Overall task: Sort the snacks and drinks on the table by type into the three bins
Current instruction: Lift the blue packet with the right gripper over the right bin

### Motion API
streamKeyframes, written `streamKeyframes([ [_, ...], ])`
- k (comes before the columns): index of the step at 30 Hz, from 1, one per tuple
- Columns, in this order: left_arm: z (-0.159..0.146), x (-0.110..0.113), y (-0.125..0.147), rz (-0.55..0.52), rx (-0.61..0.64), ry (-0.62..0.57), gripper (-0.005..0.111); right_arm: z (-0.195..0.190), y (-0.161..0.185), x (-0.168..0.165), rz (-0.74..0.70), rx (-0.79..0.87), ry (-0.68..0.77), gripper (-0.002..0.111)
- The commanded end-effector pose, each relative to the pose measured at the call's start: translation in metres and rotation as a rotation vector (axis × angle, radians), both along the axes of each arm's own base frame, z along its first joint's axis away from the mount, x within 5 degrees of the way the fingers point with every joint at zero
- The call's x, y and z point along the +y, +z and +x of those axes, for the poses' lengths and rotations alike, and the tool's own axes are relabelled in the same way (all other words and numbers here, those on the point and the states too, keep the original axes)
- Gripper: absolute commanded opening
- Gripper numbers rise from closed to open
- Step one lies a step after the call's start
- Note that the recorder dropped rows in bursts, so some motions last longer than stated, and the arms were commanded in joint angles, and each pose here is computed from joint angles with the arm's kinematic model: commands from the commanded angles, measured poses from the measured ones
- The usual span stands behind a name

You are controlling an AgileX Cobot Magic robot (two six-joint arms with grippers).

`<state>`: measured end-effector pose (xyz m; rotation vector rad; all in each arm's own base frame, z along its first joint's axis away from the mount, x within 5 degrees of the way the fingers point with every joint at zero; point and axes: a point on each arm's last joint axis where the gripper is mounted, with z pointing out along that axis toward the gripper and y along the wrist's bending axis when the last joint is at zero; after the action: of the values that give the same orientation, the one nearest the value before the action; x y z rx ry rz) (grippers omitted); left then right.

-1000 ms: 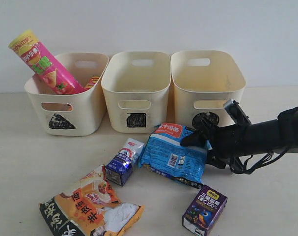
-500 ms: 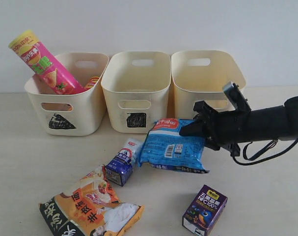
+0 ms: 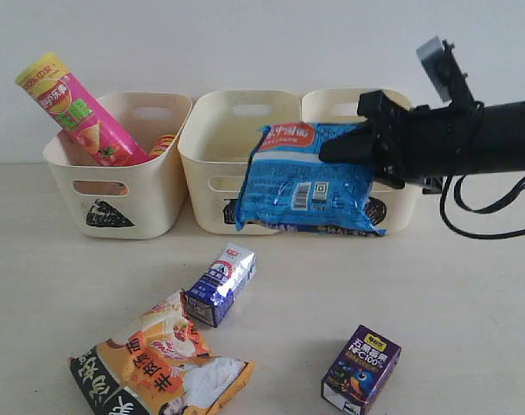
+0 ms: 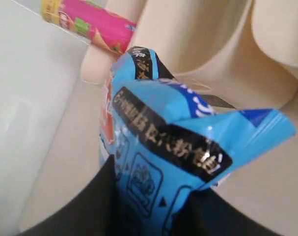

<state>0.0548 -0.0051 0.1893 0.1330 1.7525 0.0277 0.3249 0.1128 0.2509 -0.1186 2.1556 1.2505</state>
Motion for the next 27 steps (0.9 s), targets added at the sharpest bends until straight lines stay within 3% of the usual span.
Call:
streamKeyframes([
  [1, 0.000, 0.000, -0.001, 0.008, -0.002, 0.001, 0.004, -0.013, 0.041, -0.009, -0.031, -0.136, -0.097, 0.000],
  [8, 0.000, 0.000, -0.001, 0.008, -0.002, 0.001, 0.004, -0.010, 0.071, -0.035, -0.161, -0.251, -0.408, 0.000],
  [18, 0.000, 0.000, -0.001, 0.009, -0.002, 0.001, 0.004, 0.033, 0.094, -0.044, -0.227, -0.346, -0.554, 0.000],
  [27, 0.000, 0.000, -0.001, 0.009, -0.002, 0.001, 0.004, 0.079, 0.073, -0.050, -0.320, -0.323, -0.662, 0.000],
])
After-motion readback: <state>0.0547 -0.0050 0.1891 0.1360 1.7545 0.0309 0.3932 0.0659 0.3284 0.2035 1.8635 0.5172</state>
